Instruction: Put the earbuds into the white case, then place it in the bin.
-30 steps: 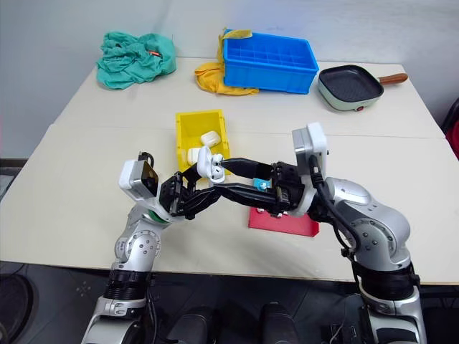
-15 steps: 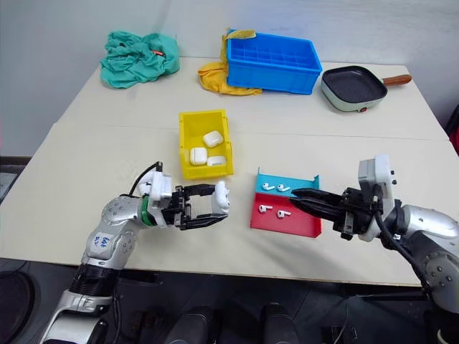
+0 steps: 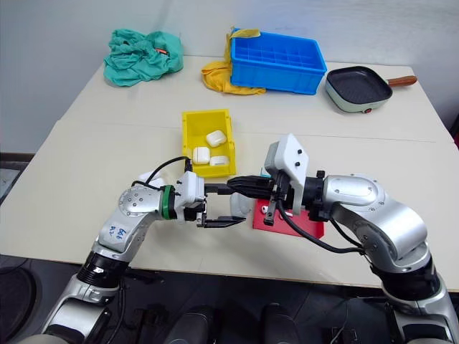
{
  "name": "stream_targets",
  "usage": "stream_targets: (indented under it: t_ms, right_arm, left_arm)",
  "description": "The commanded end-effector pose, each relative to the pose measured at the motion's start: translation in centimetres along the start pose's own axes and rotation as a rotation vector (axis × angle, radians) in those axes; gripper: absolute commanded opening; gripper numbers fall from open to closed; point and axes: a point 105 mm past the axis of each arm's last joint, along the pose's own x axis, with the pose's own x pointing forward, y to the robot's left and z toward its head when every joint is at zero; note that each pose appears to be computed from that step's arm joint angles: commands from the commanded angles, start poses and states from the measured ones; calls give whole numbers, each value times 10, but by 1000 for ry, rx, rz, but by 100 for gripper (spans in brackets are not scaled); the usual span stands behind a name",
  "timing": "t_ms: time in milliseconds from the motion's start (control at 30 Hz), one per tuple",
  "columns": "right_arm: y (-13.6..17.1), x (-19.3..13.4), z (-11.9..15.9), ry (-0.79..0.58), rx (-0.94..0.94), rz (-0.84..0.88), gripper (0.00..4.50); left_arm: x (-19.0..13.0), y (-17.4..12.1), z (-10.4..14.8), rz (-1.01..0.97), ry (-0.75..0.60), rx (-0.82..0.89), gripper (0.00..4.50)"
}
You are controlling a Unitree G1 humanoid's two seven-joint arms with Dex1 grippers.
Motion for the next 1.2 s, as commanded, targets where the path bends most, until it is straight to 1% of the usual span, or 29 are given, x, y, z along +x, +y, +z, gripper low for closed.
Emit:
stream_targets:
  t_ms: [33,167,233,300,333,400,433,533,600,633,733,800,833,933,1033,1067,1100,1133,1200]
  right_arm:
    - [0,-14,-15,65,-11,-8,2]
    - [0,-39,-30,100,15,-30,2]
    - [1,-50,-34,93,20,-42,2]
    - [-1,-62,-33,35,39,-86,2]
    - [-1,-72,-29,-39,61,-113,2]
    - [3,-93,-27,-137,87,-181,36]
    - [4,-103,-26,-172,78,-226,58]
    - [2,-128,-22,-226,-14,-412,157]
    - [8,-141,-24,-217,-78,-494,226]
    - [10,-148,-26,-207,-101,-539,266]
    - [16,-164,-26,-205,-178,-687,372]
    - [21,-167,-27,-234,-174,-726,438]
    - [22,-167,-28,-234,-186,-740,445]
    - [26,-165,-36,-217,-194,-749,445]
    - [23,-165,-37,-218,-217,-770,445]
    - [22,-164,-37,-221,-219,-772,449]
    - [21,-163,-38,-223,-219,-773,450]
    - [21,-161,-39,-225,-220,-771,450]
    - [20,-158,-40,-229,-220,-764,450]
  left_arm:
    - [-6,1,15,16,-48,53,280]
    - [-14,5,18,52,-58,47,280]
    - [-18,6,18,70,-63,35,280]
    - [-23,8,18,105,-76,5,280]
    - [-27,11,19,144,-85,-22,280]
    - [-37,21,20,244,-111,-88,280]
    - [-42,28,21,306,-127,-118,280]
    - [-57,51,26,486,-159,-188,280]
    - [-67,66,21,588,-122,-241,280]
    - [-71,75,23,635,-125,-247,280]
    - [-74,101,32,732,-137,-245,280]
    - [-72,114,36,754,-142,-252,280]
    - [-71,121,35,764,-142,-260,280]
    - [-64,137,24,758,-92,-281,280]
    - [-61,150,12,765,-35,-296,280]
    - [-61,153,8,780,-4,-296,315]
    - [-65,159,-4,835,88,-304,352]
    - [-64,162,-6,838,110,-297,379]
    - [-59,164,-2,817,97,-279,445]
